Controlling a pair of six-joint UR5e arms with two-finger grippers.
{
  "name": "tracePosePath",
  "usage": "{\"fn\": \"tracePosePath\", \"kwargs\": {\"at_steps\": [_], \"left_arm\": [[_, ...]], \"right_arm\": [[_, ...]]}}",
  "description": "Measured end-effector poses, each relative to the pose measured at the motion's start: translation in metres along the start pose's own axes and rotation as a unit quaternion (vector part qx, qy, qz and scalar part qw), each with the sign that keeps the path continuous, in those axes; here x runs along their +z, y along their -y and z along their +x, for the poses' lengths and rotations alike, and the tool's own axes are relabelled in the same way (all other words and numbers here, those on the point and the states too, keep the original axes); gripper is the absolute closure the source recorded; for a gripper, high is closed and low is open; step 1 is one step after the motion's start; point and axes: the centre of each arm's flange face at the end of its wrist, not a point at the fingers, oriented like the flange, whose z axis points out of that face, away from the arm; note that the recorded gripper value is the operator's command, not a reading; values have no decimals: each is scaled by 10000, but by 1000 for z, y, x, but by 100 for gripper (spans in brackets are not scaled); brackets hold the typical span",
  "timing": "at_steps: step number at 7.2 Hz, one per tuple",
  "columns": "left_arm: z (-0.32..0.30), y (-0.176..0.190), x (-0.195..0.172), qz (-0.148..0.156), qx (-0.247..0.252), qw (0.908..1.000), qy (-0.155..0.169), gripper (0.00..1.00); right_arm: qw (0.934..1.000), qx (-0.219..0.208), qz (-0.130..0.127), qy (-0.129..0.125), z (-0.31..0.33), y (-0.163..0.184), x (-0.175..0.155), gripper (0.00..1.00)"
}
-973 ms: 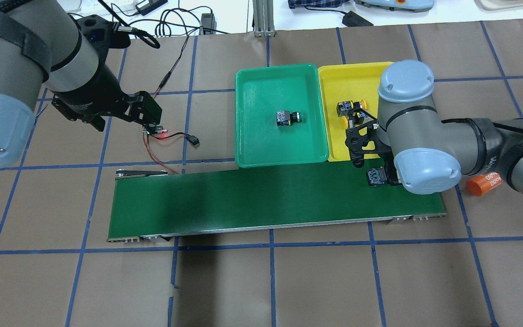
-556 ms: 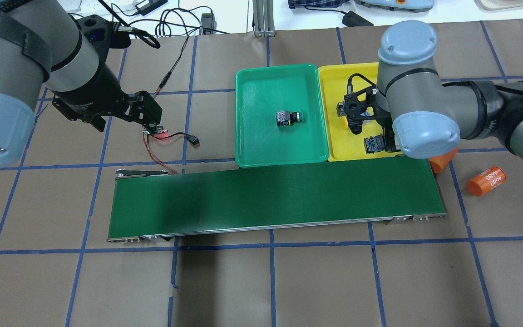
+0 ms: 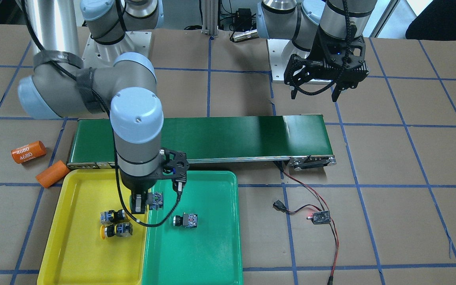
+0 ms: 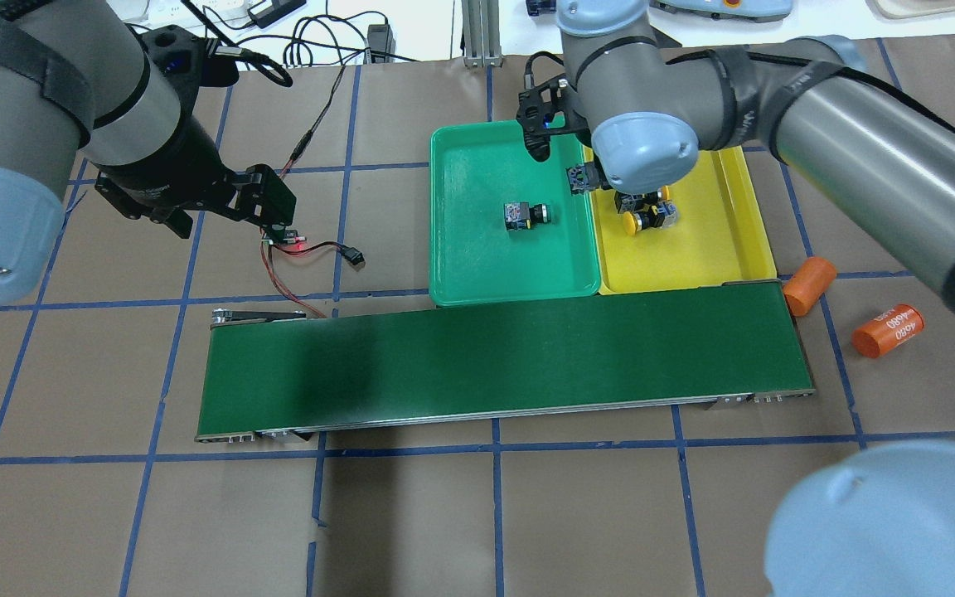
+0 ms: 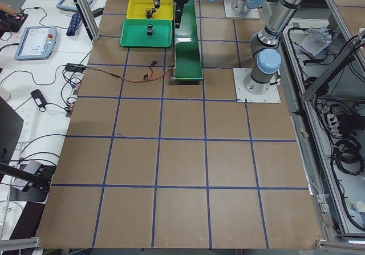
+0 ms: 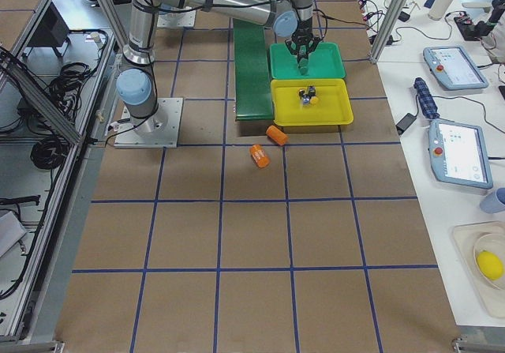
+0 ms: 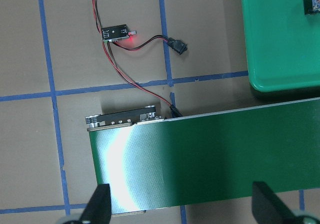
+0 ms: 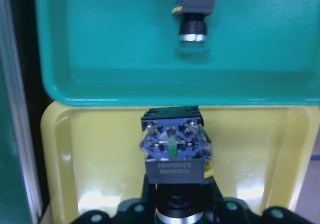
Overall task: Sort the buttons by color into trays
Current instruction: 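Carry the green switch into the green tray and release it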
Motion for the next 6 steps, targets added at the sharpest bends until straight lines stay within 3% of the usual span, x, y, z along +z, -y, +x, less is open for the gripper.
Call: {"fn": "tracePosePath", "kwargs": {"at_steps": [3, 4, 5, 6], "left_arm": [[0, 1, -1, 8, 0, 10000, -6, 0], [0, 1, 0, 5, 0, 10000, -6, 0], [0, 1, 0, 3, 0, 10000, -3, 0], [0, 1, 0, 3, -2, 10000, -1, 0]], "right_arm": [[9998, -139, 80, -123, 22, 86, 20, 97], [9997, -188, 103, -95, 22, 97, 25, 66], [9997, -218, 113, -49, 20, 103, 30, 19], [9996, -233, 182, -2, 18, 106, 33, 0]]}}
